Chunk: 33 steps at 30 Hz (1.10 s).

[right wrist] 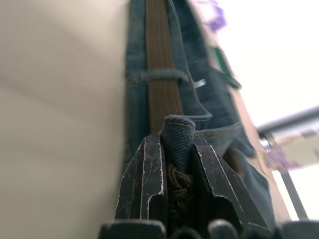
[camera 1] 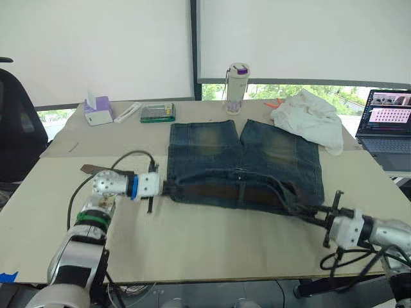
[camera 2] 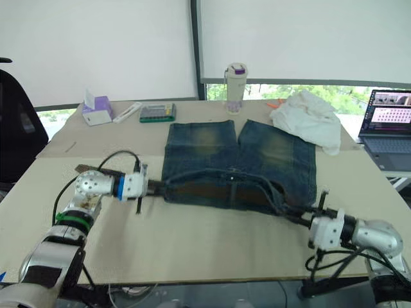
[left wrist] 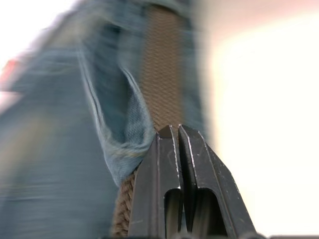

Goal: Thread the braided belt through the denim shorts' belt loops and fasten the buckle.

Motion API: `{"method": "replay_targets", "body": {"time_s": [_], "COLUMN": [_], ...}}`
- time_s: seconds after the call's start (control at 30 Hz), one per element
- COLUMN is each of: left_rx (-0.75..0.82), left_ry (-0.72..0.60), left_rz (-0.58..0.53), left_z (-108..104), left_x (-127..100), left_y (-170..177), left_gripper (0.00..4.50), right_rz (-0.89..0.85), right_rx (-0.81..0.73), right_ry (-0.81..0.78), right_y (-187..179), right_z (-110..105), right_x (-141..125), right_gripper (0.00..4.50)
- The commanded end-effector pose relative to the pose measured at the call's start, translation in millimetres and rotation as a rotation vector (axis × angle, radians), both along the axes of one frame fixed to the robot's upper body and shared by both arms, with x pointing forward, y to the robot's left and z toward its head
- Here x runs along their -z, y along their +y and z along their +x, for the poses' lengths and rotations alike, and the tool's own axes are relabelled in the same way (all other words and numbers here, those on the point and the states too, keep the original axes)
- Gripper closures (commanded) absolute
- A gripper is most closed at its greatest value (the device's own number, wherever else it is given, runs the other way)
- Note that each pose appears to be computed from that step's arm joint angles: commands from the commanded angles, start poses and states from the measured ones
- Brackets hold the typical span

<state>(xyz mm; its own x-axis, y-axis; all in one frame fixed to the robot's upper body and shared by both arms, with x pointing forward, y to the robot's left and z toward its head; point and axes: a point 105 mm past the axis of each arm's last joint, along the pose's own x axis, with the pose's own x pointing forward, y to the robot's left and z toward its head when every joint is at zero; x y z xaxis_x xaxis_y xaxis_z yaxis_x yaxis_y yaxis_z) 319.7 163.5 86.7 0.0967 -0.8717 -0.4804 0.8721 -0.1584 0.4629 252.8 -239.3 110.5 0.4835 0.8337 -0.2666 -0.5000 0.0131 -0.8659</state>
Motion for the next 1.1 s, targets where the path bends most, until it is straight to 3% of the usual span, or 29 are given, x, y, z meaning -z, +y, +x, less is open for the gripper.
{"method": "replay_targets", "body": {"time_s": [0.03,0.1,0.17,0.23,0.3,0.4,0.47,0.6,0.77,0.93,1.1], "left_rx": [0.039,0.028,0.009,-0.024,-0.054,-0.085,-0.088,-0.077,-0.032,-0.161,-0.232], "left_ry": [0.068,0.096,0.105,0.117,0.151,0.227,0.289,0.458,0.629,0.472,0.390], "left_rz": [0.111,0.170,0.183,0.138,0.107,0.065,0.027,-0.093,-0.272,-0.372,-0.400], "left_z": [-14,-16,-15,-10,-8,-9,-13,-29,-44,-21,-15], "left_x": [4,11,11,6,1,-7,-13,-38,-81,-92,-86], "left_y": [17,27,31,29,30,30,28,20,7,-14,-34], "left_gripper": [4.18,3.53,2.85,2.16,1.51,0.52,0.00,0.00,0.00,0.00,0.00], "right_rz": [-0.093,-0.134,-0.118,-0.087,0.022,0.118,0.124,0.224,0.379,0.471,0.689], "right_rx": [-0.040,-0.021,0.074,0.075,0.117,0.123,0.108,0.122,0.344,0.576,0.869], "right_ry": [0.032,0.084,0.224,0.357,0.474,0.803,0.874,0.912,0.780,0.664,0.580], "right_y": [-11,-20,-36,-38,-39,-37,-30,-13,-3,-3,-35], "right_z": [-15,-19,-19,-27,-24,-39,-44,-38,2,47,93], "right_x": [17,28,35,37,25,10,-3,-34,-51,-40,-31], "right_gripper": [4.26,4.26,3.22,2.52,1.88,0.89,0.19,0.03,0.03,0.03,0.03]}}
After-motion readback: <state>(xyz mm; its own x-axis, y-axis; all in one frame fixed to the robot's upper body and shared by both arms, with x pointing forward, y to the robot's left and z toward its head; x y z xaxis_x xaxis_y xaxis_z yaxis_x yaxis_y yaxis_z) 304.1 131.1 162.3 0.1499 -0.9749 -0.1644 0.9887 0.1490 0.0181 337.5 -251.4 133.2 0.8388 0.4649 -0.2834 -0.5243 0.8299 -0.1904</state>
